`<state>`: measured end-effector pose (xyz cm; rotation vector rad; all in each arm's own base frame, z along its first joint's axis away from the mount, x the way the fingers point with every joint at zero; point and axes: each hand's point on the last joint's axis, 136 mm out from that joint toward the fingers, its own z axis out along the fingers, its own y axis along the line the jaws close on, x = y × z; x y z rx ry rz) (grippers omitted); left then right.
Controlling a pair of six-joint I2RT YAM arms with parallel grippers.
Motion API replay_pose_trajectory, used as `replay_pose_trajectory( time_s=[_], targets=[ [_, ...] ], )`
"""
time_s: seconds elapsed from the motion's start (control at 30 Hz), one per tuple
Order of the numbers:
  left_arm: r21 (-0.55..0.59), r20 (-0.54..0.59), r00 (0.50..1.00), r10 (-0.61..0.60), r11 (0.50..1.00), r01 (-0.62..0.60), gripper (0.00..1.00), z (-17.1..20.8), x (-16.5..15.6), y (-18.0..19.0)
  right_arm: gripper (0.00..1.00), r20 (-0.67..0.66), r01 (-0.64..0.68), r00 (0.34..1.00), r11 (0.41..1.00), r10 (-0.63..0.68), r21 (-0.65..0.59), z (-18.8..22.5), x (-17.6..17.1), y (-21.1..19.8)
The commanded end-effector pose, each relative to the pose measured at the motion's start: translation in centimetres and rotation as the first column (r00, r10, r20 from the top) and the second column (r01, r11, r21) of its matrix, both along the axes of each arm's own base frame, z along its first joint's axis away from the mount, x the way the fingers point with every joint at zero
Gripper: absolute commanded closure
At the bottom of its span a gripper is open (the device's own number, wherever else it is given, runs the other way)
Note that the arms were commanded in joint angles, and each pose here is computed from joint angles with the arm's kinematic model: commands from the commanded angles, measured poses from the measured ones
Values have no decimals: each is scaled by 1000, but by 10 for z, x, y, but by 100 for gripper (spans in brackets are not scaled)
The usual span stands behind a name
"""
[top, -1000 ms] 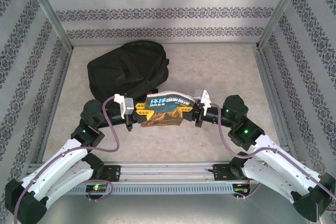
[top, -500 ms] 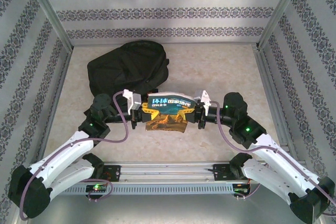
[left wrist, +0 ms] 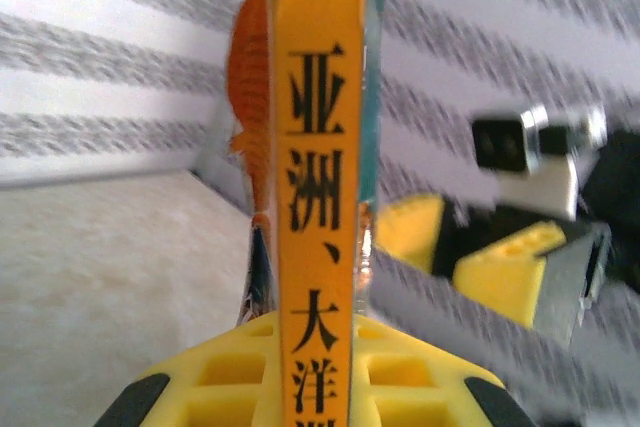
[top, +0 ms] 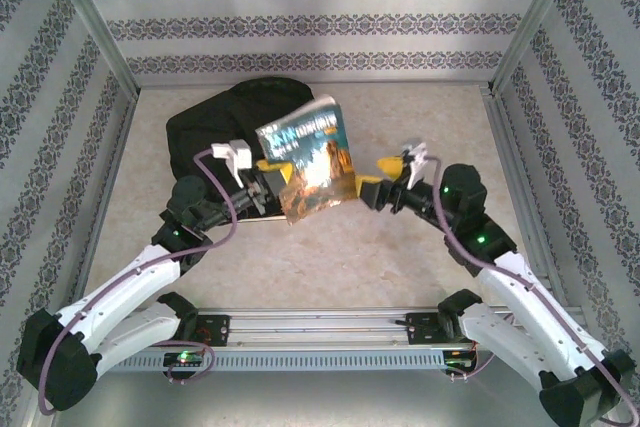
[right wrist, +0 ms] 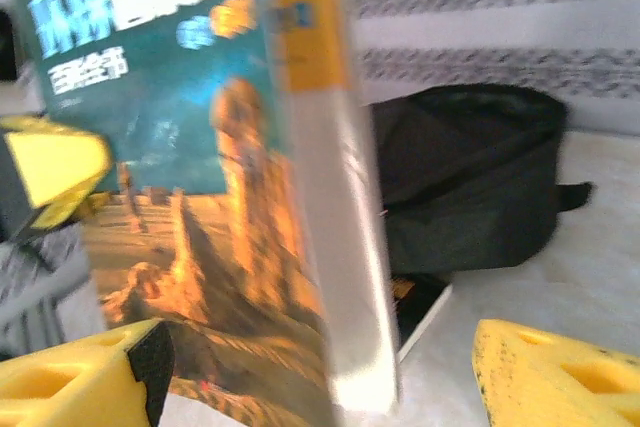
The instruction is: Pack the student bag
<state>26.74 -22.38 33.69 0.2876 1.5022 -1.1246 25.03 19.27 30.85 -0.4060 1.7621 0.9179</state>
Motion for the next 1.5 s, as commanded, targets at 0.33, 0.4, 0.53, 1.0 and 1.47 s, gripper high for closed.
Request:
replay_pose_trajectory(
  time_s=[0.33,0.4,0.53,1.0,1.47],
  targets=[
    [-670,-413,880,237,576,-469,100,67,67,92,23,-578,185,808,882,114,433,20,47,24],
    [-684,-418,882,218,564,-463,100,66,73,88,19,-612,202,762,820,212,535,21,53,39],
    [-688,-435,880,193,559,-463,100,63,79,83,9,-586,198,753,746,299,636,35,54,63],
    [-694,-464,868,177,537,-480,100,59,85,82,3,-572,206,678,628,461,751,25,66,122],
    [-669,-507,849,148,554,-496,100,40,80,75,20,-385,137,748,443,540,886,63,93,135]
  ],
)
